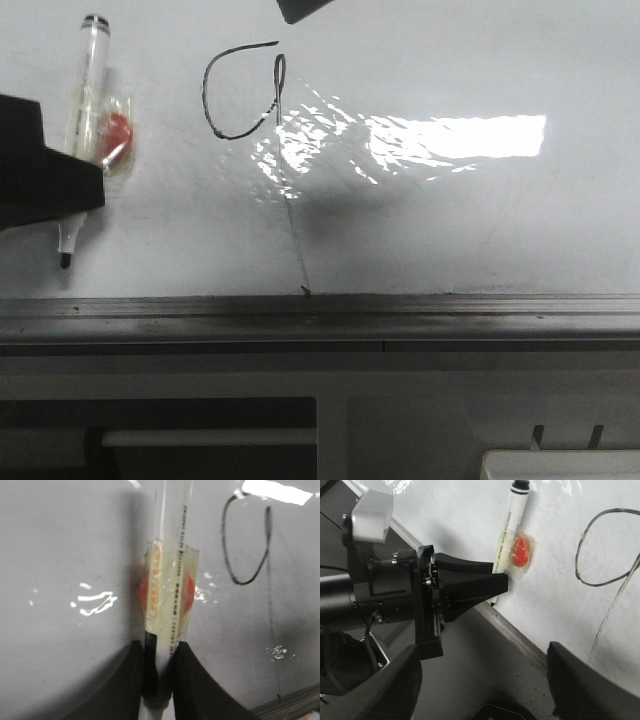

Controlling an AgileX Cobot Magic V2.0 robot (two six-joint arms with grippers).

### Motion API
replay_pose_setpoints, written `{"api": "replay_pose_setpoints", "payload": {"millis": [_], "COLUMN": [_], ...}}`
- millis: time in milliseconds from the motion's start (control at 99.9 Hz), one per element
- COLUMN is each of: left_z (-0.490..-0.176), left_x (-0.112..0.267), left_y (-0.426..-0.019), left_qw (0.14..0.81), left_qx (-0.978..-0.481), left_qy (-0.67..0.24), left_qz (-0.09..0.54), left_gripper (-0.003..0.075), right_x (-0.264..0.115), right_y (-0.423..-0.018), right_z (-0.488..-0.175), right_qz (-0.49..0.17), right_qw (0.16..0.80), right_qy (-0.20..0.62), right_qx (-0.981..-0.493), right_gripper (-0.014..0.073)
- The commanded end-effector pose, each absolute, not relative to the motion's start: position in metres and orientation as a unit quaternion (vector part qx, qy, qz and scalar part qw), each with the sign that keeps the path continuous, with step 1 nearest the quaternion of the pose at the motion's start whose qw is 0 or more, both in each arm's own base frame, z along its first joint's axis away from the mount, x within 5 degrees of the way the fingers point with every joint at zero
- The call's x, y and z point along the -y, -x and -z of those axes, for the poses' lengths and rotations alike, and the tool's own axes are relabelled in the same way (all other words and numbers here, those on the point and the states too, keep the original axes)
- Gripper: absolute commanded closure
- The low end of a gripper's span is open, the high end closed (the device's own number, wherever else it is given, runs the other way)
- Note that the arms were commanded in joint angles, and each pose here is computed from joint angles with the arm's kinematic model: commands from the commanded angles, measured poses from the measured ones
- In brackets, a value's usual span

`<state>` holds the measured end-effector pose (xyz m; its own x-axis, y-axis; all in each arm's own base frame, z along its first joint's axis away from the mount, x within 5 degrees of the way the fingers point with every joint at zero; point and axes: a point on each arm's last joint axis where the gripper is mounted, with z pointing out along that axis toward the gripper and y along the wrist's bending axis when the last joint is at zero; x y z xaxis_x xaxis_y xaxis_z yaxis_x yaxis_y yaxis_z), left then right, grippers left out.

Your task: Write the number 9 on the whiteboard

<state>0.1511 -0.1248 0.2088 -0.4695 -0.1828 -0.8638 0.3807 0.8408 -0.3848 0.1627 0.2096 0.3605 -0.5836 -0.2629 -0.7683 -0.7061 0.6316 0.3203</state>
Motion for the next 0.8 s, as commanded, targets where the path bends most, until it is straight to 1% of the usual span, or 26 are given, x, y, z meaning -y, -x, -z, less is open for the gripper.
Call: {"api": "replay_pose_setpoints", "payload": {"millis": [0,180,370,440,490,550,560,590,640,690,790], "left_z": [-0.2195,-0.2197,-0.2181,-0.2180,-0.2180,-0.2183,-0.2183,-0.2187,-0.2187,-0.2198,-0.2264], "left_x": [0.1276,0.1279,0.1282,0.1283,0.1283,0.1281,0.1281,0.1280,0.1280,0.1277,0.1254], "left_y": [-0.1603,-0.1624,-0.1617,-0.1617,-0.1617,-0.1615,-0.1615,-0.1614,-0.1614,-0.1612,-0.1594], "left_qw": [0.540,0.550,0.542,0.542,0.541,0.541,0.541,0.542,0.542,0.544,0.555], "left_qx": [-0.791,-0.785,-0.791,-0.791,-0.791,-0.791,-0.791,-0.790,-0.790,-0.788,-0.777], "left_qy": [-0.031,-0.028,-0.031,-0.031,-0.030,-0.028,-0.028,-0.028,-0.028,-0.027,-0.023], "left_qz": [0.285,0.283,0.282,0.282,0.282,0.285,0.285,0.285,0.285,0.286,0.294], "left_gripper": [0.0741,0.0741,0.0729,0.0664,0.0591,0.0484,0.0484,0.0440,0.0393,0.0378,0.0377], "right_x": [-0.2080,-0.2080,-0.2077,-0.2077,-0.2077,-0.2077,-0.2077,-0.2077,-0.2077,-0.2077,-0.2077], "right_y": [-0.1624,-0.1624,-0.1614,-0.1615,-0.1616,-0.1615,-0.1615,-0.1613,-0.1613,-0.1613,-0.1618], "right_z": [-0.3808,-0.3808,-0.3793,-0.3795,-0.3797,-0.3795,-0.3795,-0.3793,-0.3793,-0.3793,-0.3797], "right_qz": [-0.335,-0.335,-0.332,-0.333,-0.333,-0.333,-0.333,-0.332,-0.332,-0.332,-0.332], "right_qw": [0.395,0.395,0.386,0.387,0.388,0.387,0.387,0.386,0.386,0.386,0.390], "right_qy": [0.283,0.283,0.286,0.286,0.285,0.286,0.286,0.286,0.286,0.286,0.286], "right_qx": [-0.807,-0.807,-0.811,-0.811,-0.811,-0.811,-0.811,-0.811,-0.811,-0.811,-0.810], "right_gripper": [0.0132,0.0132,0.0132,0.0132,0.0132,0.0132,0.0132,0.0132,0.0132,0.0132,0.0132]}}
